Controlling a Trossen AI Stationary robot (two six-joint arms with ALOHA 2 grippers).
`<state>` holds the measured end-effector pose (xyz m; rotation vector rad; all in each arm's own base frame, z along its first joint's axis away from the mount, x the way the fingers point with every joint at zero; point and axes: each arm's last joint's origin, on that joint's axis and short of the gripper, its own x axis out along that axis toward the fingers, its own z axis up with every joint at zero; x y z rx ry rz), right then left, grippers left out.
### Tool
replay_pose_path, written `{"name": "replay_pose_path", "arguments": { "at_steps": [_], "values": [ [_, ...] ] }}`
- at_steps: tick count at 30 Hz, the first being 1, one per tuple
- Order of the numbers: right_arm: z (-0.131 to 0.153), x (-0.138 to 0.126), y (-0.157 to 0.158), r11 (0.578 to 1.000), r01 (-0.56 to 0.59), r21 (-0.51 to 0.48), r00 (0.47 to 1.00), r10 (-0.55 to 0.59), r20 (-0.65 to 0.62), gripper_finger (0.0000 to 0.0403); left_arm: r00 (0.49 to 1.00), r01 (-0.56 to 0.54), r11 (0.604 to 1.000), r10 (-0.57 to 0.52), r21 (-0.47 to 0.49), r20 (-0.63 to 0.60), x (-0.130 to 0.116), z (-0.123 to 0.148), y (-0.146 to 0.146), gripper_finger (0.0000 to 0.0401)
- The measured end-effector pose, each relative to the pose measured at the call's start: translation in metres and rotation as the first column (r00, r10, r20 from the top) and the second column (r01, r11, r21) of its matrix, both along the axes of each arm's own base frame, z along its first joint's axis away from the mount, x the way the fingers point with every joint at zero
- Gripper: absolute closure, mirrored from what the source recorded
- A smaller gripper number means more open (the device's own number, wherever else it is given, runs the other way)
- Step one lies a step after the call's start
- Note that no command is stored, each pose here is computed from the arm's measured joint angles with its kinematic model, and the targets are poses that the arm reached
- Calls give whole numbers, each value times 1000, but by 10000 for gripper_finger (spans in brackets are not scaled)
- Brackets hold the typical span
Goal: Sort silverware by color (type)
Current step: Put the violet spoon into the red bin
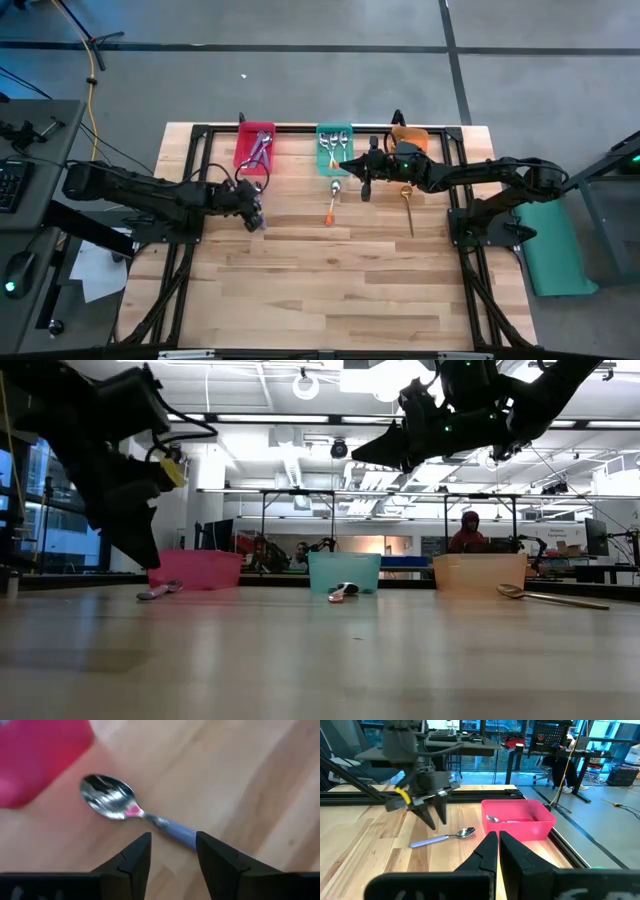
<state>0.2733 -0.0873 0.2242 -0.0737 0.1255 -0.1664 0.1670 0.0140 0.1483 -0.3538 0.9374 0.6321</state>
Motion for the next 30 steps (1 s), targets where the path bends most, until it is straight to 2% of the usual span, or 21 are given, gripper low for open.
{"name": "replay_pose_path", "arguments": {
  "at_steps": [6,14,20,26,30],
  "values": [
    [0,0,0,1000,0,2,1000,0,-4,402,1000,-22,999,23,-36,8,7,-6,17,249],
    [0,0,0,1000,0,2,1000,0,-4,402,997,-39,996,33,-79,-72,11,-20,31,249],
    [0,0,0,1000,0,1,1000,0,-4,402,989,84,996,-88,-37,-121,11,-21,31,258],
    [0,0,0,1000,-1,0,1000,1,-5,402,961,233,970,-240,-65,-135,10,-20,25,294],
    [0,0,0,1000,-1,0,1000,1,-5,402,934,320,945,-326,-65,-145,9,-18,17,301]
  ]
}}
